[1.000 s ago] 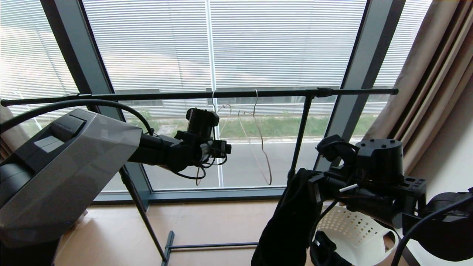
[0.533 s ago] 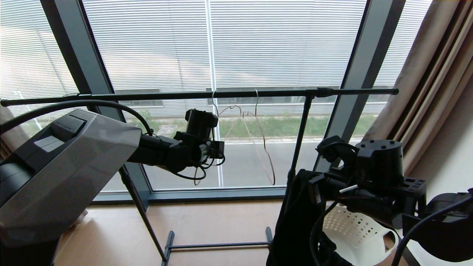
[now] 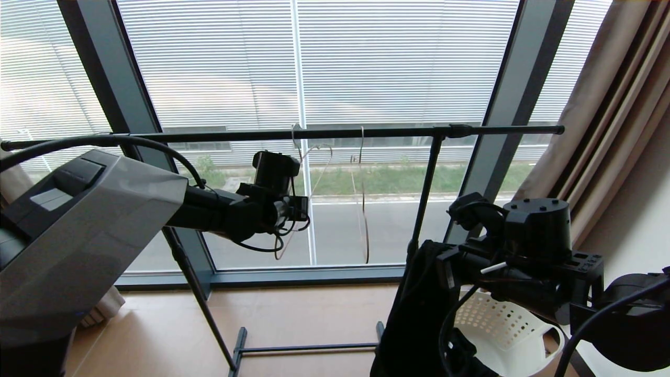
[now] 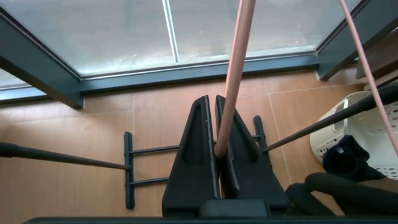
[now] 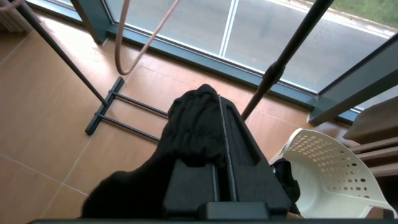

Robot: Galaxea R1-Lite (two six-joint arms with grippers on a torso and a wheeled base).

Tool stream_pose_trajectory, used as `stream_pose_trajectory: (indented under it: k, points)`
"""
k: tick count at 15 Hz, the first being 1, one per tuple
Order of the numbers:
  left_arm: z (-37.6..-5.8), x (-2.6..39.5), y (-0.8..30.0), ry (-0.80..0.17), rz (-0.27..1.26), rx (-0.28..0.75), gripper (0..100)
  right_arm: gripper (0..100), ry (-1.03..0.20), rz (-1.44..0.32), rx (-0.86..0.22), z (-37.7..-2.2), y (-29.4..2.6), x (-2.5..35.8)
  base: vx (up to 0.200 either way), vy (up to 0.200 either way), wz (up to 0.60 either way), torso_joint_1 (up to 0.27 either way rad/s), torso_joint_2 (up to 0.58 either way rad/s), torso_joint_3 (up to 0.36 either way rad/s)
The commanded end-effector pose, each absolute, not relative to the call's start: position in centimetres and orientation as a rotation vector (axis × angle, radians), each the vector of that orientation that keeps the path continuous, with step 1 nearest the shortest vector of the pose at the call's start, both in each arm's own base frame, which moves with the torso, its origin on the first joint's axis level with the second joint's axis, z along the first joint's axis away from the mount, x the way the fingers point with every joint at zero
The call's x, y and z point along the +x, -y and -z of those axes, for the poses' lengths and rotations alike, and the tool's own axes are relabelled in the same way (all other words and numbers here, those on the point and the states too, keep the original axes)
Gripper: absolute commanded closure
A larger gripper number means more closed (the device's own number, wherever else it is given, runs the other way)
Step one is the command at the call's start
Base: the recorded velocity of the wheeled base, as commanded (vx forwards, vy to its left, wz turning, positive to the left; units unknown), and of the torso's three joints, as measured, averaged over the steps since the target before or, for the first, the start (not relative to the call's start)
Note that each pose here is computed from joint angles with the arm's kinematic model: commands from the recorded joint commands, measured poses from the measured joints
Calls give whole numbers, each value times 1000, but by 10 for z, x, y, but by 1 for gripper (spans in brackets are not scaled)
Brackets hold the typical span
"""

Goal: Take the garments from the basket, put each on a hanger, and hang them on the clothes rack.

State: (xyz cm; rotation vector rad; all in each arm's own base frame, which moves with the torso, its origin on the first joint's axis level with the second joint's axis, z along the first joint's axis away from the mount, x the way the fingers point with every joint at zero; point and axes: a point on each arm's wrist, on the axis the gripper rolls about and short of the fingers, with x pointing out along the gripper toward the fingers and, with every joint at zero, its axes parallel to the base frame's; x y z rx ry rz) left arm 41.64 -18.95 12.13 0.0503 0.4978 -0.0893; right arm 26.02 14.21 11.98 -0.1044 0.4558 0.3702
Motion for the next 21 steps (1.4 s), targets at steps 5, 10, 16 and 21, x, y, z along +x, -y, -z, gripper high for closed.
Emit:
stream_pose_trajectory:
  k: [5, 10, 16, 21]
  points:
    - [-143, 396, 181, -483, 108, 50, 100, 100, -461, -370, -108, -118, -142, 260, 0, 0, 0, 0, 0, 0]
    - [-143, 378, 173, -465, 181, 72, 100, 100, -459, -371, -108, -119, -142, 259, 0, 0, 0, 0, 0, 0]
    - [-147, 346, 158, -448, 221, 92, 100, 100, -455, -371, -106, -120, -141, 258, 0, 0, 0, 0, 0, 0]
    - [-140, 299, 133, -429, 291, 105, 100, 100, -442, -372, -109, -124, -141, 257, 0, 0, 0, 0, 0, 0]
